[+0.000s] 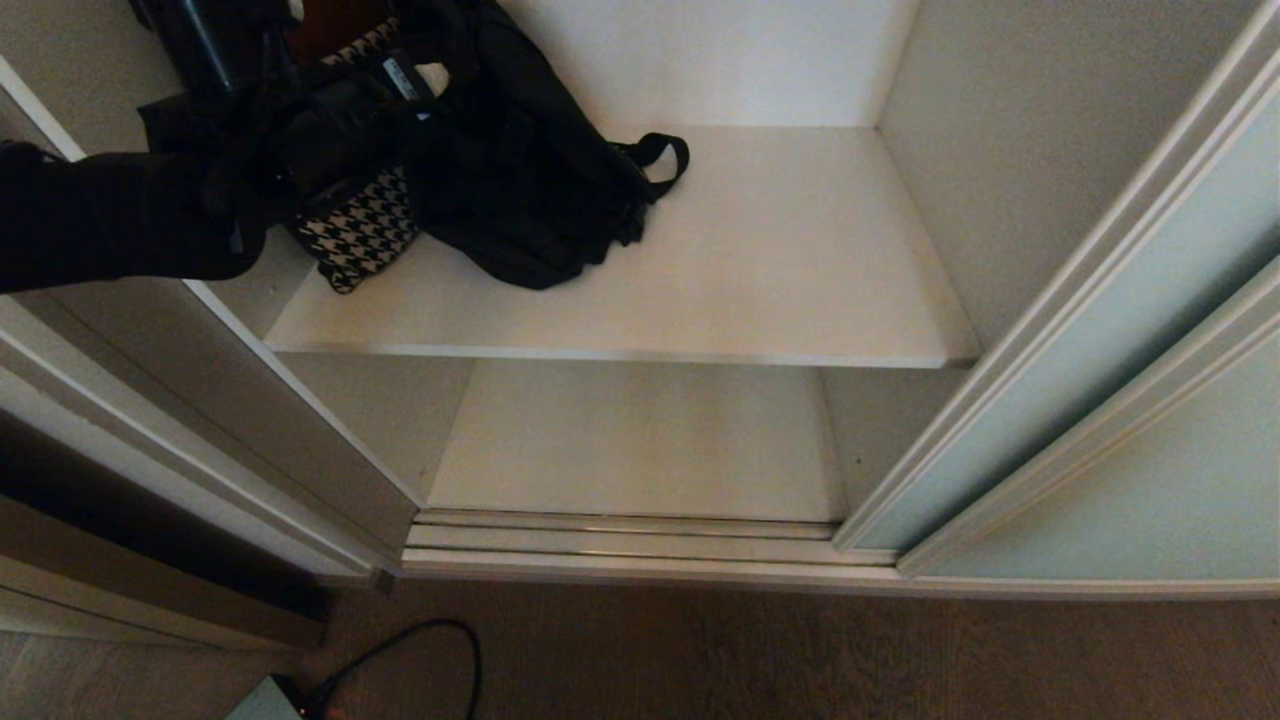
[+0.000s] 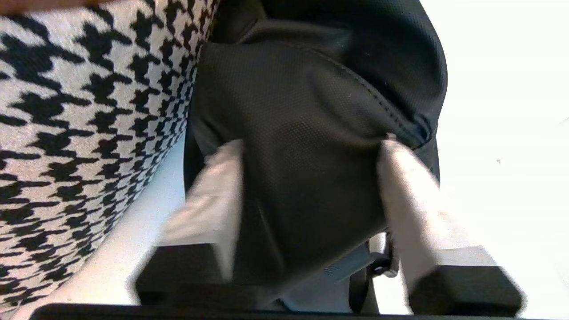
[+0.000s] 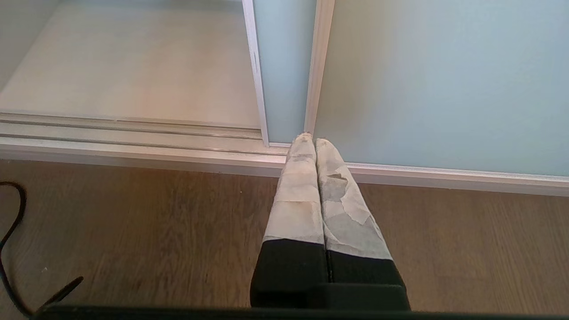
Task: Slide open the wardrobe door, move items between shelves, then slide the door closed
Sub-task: Place the pillow on the lower shelf
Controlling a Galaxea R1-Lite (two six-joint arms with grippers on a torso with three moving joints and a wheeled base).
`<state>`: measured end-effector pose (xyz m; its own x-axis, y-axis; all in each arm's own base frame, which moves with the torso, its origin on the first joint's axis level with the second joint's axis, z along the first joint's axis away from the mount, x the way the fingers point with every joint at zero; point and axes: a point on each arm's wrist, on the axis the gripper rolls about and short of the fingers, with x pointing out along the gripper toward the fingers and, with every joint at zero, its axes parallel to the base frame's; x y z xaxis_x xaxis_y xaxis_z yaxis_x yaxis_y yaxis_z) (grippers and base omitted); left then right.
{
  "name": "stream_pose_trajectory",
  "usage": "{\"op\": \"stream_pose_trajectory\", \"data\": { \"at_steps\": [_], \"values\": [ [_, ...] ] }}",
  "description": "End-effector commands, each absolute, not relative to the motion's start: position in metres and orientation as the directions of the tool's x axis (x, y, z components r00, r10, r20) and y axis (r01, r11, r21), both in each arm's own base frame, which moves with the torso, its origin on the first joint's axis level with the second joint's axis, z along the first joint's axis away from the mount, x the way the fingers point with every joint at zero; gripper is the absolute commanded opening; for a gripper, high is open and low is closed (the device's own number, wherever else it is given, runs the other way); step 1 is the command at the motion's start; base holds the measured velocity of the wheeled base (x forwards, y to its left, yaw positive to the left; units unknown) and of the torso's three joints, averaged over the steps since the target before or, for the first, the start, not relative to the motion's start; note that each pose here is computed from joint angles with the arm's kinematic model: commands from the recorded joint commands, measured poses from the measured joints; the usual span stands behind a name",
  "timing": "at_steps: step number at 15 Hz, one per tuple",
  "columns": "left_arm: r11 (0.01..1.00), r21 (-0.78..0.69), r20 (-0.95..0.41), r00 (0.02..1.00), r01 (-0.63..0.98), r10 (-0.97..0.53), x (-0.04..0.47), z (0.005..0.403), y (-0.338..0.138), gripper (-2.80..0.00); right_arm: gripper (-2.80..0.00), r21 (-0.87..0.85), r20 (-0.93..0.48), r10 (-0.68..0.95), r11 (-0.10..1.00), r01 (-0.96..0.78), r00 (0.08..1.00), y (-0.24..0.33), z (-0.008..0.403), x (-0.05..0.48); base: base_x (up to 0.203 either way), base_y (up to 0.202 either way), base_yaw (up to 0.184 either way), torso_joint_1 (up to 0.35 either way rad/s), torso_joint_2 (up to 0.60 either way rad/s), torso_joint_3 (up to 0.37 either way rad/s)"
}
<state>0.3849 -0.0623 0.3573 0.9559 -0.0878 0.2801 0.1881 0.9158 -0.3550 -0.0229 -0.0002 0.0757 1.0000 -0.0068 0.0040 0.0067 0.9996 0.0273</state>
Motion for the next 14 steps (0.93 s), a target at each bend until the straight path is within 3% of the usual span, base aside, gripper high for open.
{"op": "stream_pose_trajectory", "data": {
  "at_steps": [1, 7, 14],
  "values": [
    [0.915, -0.357, 0.274, 0.958, 0.185, -0.087, 0.391, 0.353, -0.063, -2.8, -2.8, 0.027, 0.006, -0.006, 1.0, 0.006, 1.0, 0.0, 0.076, -0.023, 0.0, 0.0, 0.0, 0.0, 0.0, 0.0],
    [0.915, -0.357, 0.276, 0.957, 0.19, -0.091, 0.386, 0.356, -0.066, -2.8, -2.8, 0.026, 0.006, -0.007, 1.0, 0.007, 1.0, 0.0, 0.076, -0.023, 0.0, 0.0, 0.0, 0.0, 0.0, 0.0],
    [0.914, -0.325, 0.301, 0.943, 0.242, -0.142, 0.305, 0.398, -0.074, -2.8, -2.8, 0.027, 0.006, -0.007, 1.0, 0.006, 1.0, 0.0, 0.076, -0.023, 0.0, 0.0, 0.0, 0.0, 0.0, 0.0]
  ]
}}
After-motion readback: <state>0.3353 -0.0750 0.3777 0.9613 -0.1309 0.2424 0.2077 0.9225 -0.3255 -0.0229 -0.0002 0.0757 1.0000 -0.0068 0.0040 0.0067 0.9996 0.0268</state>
